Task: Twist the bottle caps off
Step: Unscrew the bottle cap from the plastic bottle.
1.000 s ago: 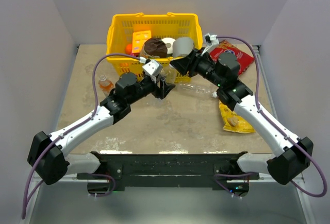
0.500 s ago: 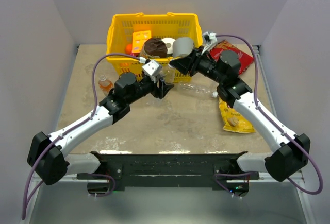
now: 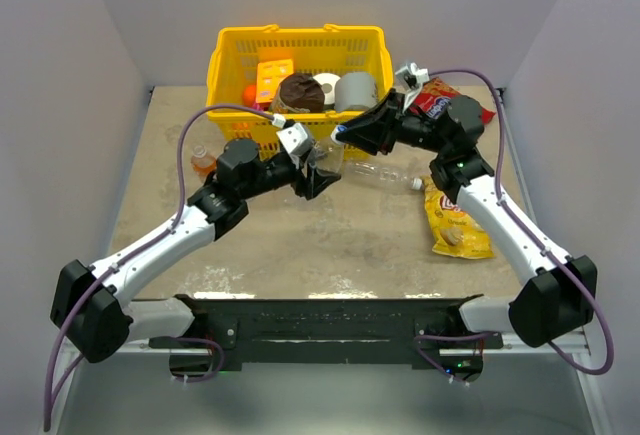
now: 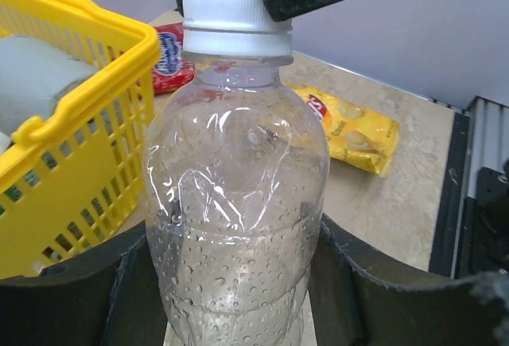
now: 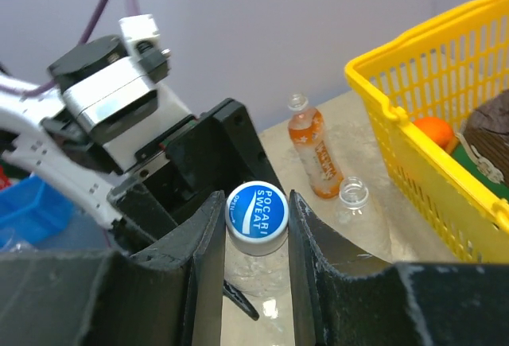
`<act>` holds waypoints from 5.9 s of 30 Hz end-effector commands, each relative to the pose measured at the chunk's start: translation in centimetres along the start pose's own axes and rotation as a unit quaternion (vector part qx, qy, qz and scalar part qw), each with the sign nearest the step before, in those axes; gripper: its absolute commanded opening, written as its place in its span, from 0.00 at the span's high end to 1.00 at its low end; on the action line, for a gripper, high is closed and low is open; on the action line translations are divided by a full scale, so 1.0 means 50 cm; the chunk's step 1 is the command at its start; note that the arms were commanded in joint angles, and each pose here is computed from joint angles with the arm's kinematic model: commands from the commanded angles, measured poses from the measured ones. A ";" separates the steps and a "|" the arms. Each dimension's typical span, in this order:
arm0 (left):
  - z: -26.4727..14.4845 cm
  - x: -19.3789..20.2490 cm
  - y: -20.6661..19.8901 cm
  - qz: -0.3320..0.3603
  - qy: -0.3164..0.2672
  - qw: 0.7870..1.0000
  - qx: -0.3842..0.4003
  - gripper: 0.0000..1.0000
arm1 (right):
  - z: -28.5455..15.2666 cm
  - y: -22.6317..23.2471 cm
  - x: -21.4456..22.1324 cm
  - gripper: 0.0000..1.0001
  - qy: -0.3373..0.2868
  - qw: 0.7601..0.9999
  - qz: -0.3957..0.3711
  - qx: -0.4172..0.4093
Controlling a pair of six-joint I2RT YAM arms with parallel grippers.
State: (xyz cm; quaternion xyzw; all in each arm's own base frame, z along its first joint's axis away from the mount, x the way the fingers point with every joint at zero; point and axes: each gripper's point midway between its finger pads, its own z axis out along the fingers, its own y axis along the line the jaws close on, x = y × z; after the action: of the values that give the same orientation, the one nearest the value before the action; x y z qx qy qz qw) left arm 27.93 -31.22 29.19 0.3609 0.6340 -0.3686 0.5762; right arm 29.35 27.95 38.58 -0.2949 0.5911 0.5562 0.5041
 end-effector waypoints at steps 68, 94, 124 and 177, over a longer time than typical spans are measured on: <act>0.031 0.000 0.014 -0.046 -0.013 0.998 -0.049 0.57 | 0.034 0.013 -0.051 0.36 -0.074 0.980 -0.058 0.174; 0.026 -0.031 -0.095 -0.022 -0.040 0.994 0.099 0.60 | 0.055 0.076 0.025 1.00 0.045 0.996 -0.077 0.030; 0.019 -0.031 -0.152 -0.002 -0.039 0.981 0.190 0.62 | -0.048 0.169 0.021 0.46 0.067 0.985 -0.118 -0.105; 0.022 -0.019 -0.018 -0.018 -0.033 0.999 -0.017 0.60 | 0.033 0.061 -0.026 0.56 -0.034 0.986 -0.112 0.121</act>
State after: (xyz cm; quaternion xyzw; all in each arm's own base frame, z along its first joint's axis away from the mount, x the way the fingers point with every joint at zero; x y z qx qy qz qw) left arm 27.55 -32.44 28.72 0.3215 0.6462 -0.3809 0.5779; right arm 28.04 29.48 38.72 -0.2590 0.6276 0.4215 0.6011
